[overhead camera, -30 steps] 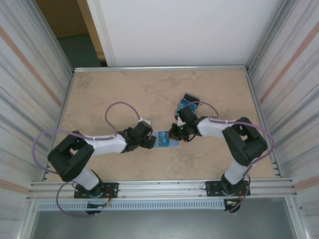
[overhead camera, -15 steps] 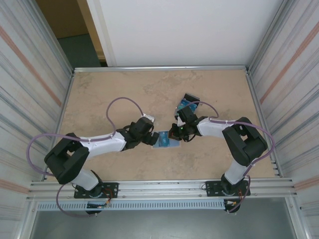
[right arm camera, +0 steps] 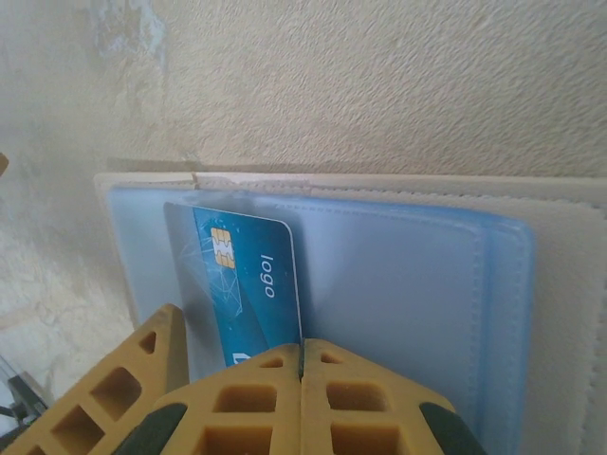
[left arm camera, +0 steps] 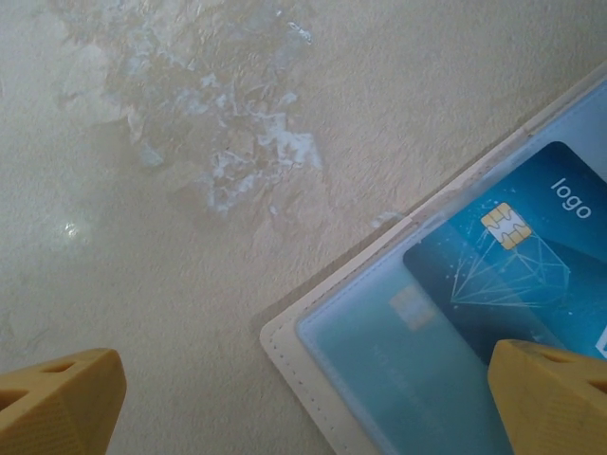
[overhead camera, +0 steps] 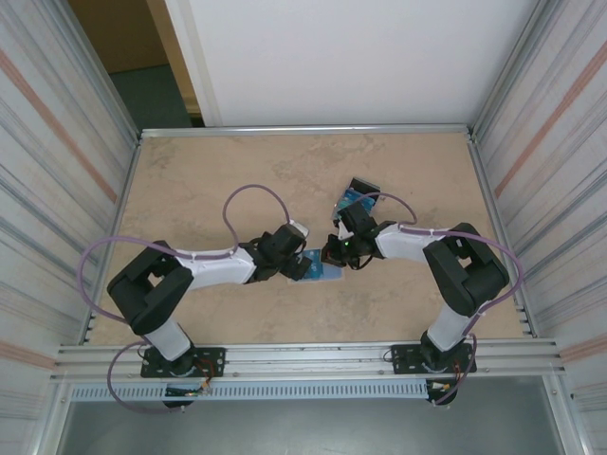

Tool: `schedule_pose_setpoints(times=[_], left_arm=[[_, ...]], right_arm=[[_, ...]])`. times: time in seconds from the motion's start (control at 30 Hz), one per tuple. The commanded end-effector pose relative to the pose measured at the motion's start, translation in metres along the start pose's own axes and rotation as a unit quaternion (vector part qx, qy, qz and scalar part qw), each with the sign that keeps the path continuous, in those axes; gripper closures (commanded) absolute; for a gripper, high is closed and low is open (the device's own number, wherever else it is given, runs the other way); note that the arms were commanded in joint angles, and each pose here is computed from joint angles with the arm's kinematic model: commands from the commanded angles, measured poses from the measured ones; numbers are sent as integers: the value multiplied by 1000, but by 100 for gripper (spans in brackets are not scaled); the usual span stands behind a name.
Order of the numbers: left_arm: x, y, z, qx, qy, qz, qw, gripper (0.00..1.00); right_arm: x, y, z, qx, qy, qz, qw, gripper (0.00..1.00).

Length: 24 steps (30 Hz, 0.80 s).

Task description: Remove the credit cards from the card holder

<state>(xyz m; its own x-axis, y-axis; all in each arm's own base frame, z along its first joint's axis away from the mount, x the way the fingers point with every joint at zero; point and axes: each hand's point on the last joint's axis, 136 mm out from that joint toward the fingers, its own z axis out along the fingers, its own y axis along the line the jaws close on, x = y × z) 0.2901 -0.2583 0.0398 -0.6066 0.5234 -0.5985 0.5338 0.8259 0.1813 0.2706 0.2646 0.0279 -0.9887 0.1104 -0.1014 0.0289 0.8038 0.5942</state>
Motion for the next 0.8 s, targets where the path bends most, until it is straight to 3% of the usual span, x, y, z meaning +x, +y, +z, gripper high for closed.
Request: schedule_pose_setpoints(times=[0.0,0.27,0.5,0.77], left_arm=[[-5,1,0,-14,1,22,1000,1],[-1,1,3,-16,6,16,1000,1],[0,-5,6,-3,7,6,1000,1],[2,-6,7,1,10,2,1000,1]], right_arm=[[-1,3,-13,-3,-10,-1,1000,100],[-2,8,-17,-17,-14,-2,1000,100],[0,23,-13,-75,-5,3,997,100],[3,31,-7,-123,5,10,992,91]])
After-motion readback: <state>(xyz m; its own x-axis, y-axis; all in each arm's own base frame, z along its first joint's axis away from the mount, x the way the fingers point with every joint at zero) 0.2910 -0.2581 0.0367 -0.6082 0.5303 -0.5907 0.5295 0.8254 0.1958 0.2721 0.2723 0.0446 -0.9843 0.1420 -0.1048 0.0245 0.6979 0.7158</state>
